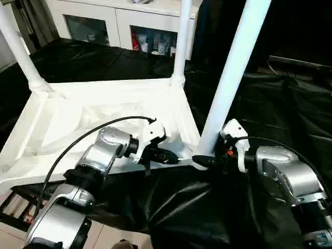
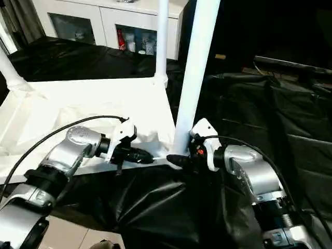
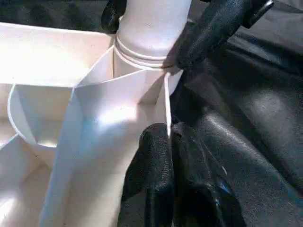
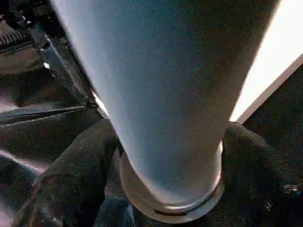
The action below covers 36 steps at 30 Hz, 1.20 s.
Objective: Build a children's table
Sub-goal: Rotate leg to tighten
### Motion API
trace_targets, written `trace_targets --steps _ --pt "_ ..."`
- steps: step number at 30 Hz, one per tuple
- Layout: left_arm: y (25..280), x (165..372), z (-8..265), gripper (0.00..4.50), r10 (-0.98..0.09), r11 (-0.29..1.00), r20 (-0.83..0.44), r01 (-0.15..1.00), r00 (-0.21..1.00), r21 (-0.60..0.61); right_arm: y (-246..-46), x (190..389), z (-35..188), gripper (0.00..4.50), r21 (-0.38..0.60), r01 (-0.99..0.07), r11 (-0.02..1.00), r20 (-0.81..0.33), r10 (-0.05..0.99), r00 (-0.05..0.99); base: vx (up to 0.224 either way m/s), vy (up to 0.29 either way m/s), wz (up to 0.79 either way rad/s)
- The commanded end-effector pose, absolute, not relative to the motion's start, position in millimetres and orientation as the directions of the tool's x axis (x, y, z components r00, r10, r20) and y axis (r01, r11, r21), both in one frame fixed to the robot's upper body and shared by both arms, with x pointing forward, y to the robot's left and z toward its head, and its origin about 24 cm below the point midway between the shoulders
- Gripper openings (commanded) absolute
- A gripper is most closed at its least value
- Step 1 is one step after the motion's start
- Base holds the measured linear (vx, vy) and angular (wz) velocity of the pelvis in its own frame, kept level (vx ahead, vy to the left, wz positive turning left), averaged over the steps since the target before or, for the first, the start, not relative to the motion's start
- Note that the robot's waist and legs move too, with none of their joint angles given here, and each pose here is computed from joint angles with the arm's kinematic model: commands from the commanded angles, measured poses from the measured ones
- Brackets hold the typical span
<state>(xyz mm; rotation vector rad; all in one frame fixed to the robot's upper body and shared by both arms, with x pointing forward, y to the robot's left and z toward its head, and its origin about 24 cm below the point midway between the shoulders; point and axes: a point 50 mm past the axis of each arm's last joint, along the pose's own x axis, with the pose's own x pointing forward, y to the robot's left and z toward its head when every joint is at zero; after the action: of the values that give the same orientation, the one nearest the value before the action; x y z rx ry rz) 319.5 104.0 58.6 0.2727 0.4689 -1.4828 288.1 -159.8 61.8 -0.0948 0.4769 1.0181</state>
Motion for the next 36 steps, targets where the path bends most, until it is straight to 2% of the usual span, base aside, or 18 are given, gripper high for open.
trace_targets --steps 1,4,5,6,10,11,13,16,18,20,25,27,29,32,33,34,35,36 --pt "82.4 313.4 70.0 0.0 -0.911 -0.046 -0.405 0.995 -0.078 -0.087 -142.8 283.7 62.7 3.13 0.17 -0.866 0.471 -0.393 0.838 0.379 0.0 0.0 0.0" --pt "79.7 313.8 69.4 0.0 -0.915 -0.027 -0.399 0.996 -0.06 -0.088 -139.2 286.9 58.3 2.92 0.162 -0.837 0.522 -0.387 0.814 0.433 0.0 0.0 0.0" --pt "75.1 319.1 69.5 0.0 -0.92 0.038 -0.391 0.997 0.006 -0.074 -138.0 296.8 53.1 2.86 0.144 -0.764 0.629 -0.39 0.745 0.541 0.0 0.0 0.0" --pt "68.0 329.6 69.7 0.0 -0.913 0.157 -0.386 0.987 0.132 -0.034 -138.5 309.9 45.0 2.82 0.133 -0.631 0.764 -0.412 0.622 0.666 0.0 0.0 0.0" --pt "61.6 337.8 70.0 0.0 -0.895 0.247 -0.386 0.969 0.224 -0.011 -138.5 318.4 37.6 2.63 0.149 -0.505 0.85 -0.438 0.515 0.737 0.0 0.0 0.0" --pt "52.5 344.7 72.4 0.0 -0.877 0.327 -0.373 0.945 0.303 -0.003 -134.9 324.8 31.7 2.63 0.181 -0.379 0.907 -0.459 0.419 0.783 0.0 0.0 0.0" --pt "43.3 350.6 76.3 0.0 -0.856 0.403 -0.352 0.915 0.379 0.005 -127.5 328.1 28.7 2.59 0.188 -0.31 0.932 -0.47 0.363 0.805 0.0 0.0 0.0" --pt "37.0 353.0 79.1 0.0 -0.848 0.431 -0.336 0.902 0.409 0.012 -120.0 330.1 30.0 2.58 0.172 -0.313 0.934 -0.456 0.358 0.815 0.0 0.0 0.0" --pt "29.8 356.6 82.5 0.0 -0.833 0.468 -0.314 0.883 0.455 0.036 -110.3 333.1 32.4 3.27 0.18 -0.309 0.934 -0.43 0.357 0.829 0.0 0.0 0.0" --pt "28.8 356.7 82.4 0.0 -0.832 0.466 -0.315 0.884 0.456 0.048 -108.7 333.3 33.3 3.27 0.185 -0.314 0.931 -0.425 0.364 0.829 0.0 0.0 0.0" --pt "30.5 354.4 78.7 0.0 -0.844 0.421 -0.331 0.904 0.422 0.079 -111.4 333.8 36.3 3.72 0.172 -0.322 0.931 -0.409 0.365 0.836 0.0 0.0 0.0" --pt "32.2 354.4 77.9 0.0 -0.844 0.415 -0.334 0.905 0.42 0.092 -116.4 333.6 38.5 3.78 0.126 -0.329 0.936 -0.405 0.351 0.844 0.0 0.0 0.0" --pt "32.9 354.2 77.8 0.0 -0.845 0.406 -0.334 0.908 0.417 0.107 -119.7 333.3 40.0 4.12 0.102 -0.33 0.938 -0.403 0.342 0.849 0.0 0.0 0.0" --pt "34.2 355.2 78.6 0.0 -0.843 0.42 -0.313 0.899 0.438 0.126 -133.4 330.9 45.5 4.12 0.041 -0.348 0.936 -0.393 0.336 0.856 0.0 0.0 0.0" --pt "34.6 355.5 78.7 0.27 -0.844 0.428 -0.304 0.896 0.442 0.117 -137.2 329.8 46.7 4.15 0.021 -0.357 0.934 -0.394 0.336 0.856 0.0 0.0 0.0" --pt "34.6 355.5 78.7 0.27 -0.844 0.428 -0.304 0.896 0.442 0.117 -137.2 329.8 46.7 4.15 0.021 -0.357 0.934 -0.394 0.336 0.856 0.0 0.0 0.0" --pt "36.8 353.9 77.6 0.44 -0.851 0.427 -0.294 0.899 0.436 0.097 -152.6 322.8 50.0 4.16 -0.016 -0.382 0.924 -0.395 0.345 0.851 0.0 0.0 0.0" --pt "37.0 353.7 77.5 0.57 -0.851 0.427 -0.294 0.899 0.436 0.096 -153.7 322.2 50.3 4.16 -0.018 -0.384 0.923 -0.395 0.346 0.851 0.0 0.0 0.0"
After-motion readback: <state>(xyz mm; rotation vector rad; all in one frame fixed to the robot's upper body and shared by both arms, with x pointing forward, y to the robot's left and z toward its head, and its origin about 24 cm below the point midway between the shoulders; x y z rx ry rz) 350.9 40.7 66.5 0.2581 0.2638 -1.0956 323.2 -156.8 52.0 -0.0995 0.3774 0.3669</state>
